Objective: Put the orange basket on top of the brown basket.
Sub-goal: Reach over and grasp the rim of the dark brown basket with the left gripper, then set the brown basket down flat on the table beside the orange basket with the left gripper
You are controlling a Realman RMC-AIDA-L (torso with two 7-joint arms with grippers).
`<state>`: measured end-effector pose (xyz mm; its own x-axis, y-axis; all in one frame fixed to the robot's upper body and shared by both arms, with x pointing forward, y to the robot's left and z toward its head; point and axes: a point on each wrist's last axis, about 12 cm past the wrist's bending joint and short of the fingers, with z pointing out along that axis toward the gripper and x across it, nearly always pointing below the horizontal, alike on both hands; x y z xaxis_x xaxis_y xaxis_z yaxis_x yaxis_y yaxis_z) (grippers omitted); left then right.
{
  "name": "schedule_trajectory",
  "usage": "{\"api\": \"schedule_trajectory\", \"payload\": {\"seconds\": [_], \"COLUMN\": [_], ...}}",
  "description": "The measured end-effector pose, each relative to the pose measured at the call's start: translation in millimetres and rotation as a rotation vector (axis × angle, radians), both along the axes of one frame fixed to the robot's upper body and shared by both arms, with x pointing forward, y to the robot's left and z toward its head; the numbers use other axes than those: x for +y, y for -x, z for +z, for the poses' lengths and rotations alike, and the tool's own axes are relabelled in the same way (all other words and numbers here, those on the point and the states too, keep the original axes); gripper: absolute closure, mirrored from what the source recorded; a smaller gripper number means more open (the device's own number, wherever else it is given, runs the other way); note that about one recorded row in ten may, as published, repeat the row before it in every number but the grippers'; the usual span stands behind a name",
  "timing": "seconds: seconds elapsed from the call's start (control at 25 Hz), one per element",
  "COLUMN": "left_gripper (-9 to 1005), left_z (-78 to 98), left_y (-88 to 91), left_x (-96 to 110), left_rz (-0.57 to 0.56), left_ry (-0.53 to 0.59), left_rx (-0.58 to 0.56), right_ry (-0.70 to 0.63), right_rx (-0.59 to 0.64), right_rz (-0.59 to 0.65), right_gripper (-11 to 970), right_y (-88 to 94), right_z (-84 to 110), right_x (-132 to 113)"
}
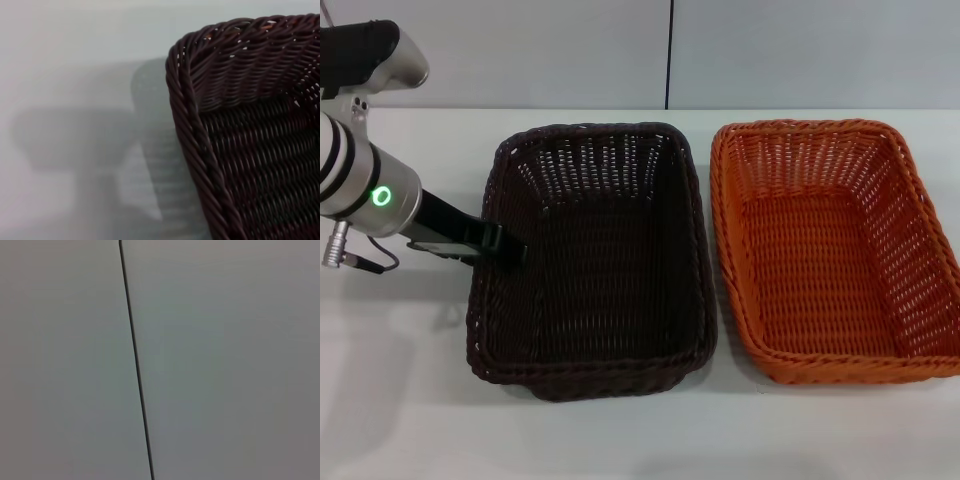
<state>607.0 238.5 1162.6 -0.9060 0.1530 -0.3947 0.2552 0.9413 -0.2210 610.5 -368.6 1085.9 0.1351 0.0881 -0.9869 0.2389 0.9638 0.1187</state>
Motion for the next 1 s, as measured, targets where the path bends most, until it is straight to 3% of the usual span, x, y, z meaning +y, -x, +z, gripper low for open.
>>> {"api": "schedule_trajectory", "payload": {"seconds": [0.08, 0.32, 0.52, 0.8, 1.0], "left_gripper": [302, 476, 687, 747, 761], "left_z": [0.5, 1.9, 5.7, 14.9, 36.0], "left_y": [-0.7, -1.9, -2.4, -1.5, -0.3], "left_x": [2.0, 2.7, 6.8, 16.4, 30.1], "left_rz": [0.006, 0.003, 0.012, 0.006, -0.009], "left_ry": [0.004, 0.003, 0.006, 0.014, 0.01], "left_rx": [-0.007, -0.015, -0.021, -0.037, -0.08], "right_ry": [0.001, 0.001, -0.025, -0.025, -0.037], "right_rx": [0.0, -0.006, -0.021, -0.03, -0.033], "right_rz": [0.0, -0.006, -0.045, -0.061, -0.062], "right_gripper": [368, 368, 369, 369, 370], "right_y": [0.0, -0.2, 2.9, 6.0, 6.8], "right_z": [0.2, 1.7, 2.1, 2.8, 2.5], "right_x": [-0.4, -2.6, -9.5, -15.4, -16.2]}}
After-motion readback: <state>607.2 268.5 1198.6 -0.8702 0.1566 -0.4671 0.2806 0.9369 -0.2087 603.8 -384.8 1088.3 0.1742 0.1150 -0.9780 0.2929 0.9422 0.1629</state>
